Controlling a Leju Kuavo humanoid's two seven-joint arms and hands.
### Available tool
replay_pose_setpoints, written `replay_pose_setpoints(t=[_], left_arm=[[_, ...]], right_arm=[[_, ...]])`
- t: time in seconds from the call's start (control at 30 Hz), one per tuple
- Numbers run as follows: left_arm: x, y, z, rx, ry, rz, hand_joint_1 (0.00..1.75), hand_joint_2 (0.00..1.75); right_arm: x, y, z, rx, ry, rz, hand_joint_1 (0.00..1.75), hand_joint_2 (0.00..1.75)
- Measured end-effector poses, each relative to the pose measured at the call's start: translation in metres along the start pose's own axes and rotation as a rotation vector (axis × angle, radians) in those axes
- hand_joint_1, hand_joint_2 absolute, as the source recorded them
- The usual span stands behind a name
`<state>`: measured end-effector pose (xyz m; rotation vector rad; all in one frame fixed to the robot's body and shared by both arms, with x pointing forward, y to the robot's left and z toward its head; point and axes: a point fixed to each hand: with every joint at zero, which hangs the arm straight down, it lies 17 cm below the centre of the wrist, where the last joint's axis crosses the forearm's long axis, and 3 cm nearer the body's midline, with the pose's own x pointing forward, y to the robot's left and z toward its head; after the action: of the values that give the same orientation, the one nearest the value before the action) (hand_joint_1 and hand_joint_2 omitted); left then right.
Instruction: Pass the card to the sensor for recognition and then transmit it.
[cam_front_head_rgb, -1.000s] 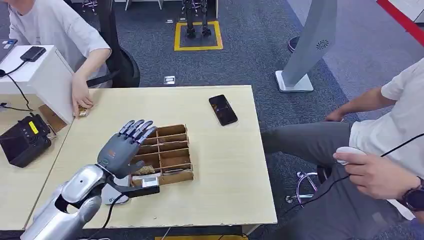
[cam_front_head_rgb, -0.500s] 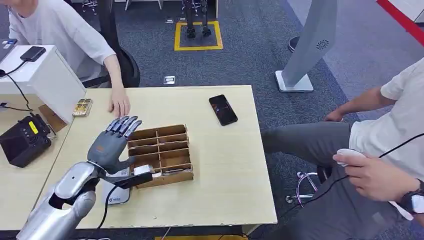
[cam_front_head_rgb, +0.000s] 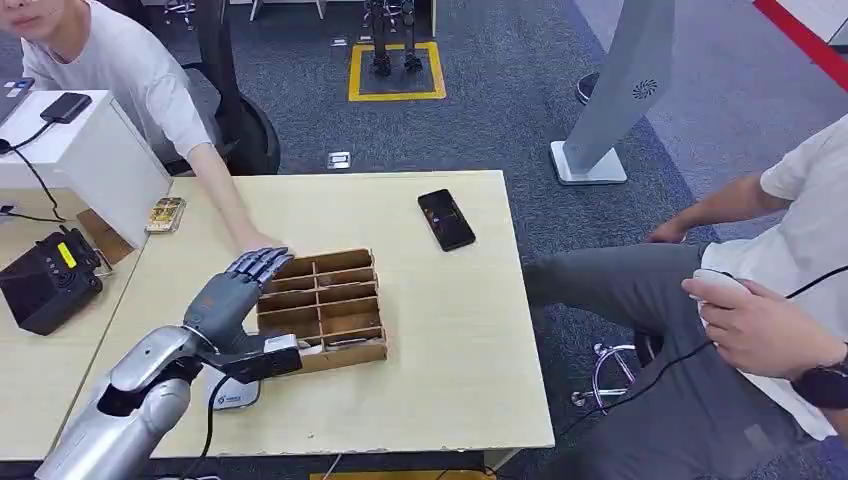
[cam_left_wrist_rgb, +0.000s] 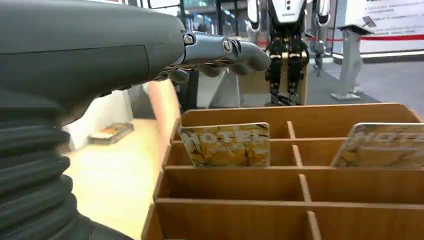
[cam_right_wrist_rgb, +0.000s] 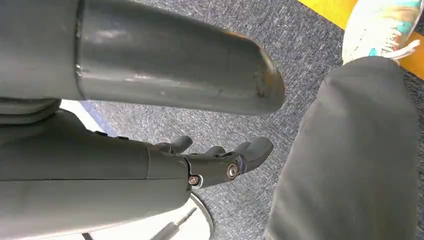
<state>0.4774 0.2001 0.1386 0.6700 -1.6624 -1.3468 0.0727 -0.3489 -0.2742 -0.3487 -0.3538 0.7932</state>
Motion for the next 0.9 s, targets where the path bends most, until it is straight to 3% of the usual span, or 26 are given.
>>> replay_pose_setpoints(t=[0.23,0.9], left_arm=[[0.012,-0.002,-0.003,-0.007,-0.024,0.082,0.0,1.75],[0.016,0.004,-0.008,0.04,-0.005,0.076,0.0,1.75]], right_arm=[[0.0,0.0,0.0,0.0,0.0,-0.002,0.0,0.0],[0.0,0.0,0.0,0.002,-0.002,0.002,0.0,0.0]])
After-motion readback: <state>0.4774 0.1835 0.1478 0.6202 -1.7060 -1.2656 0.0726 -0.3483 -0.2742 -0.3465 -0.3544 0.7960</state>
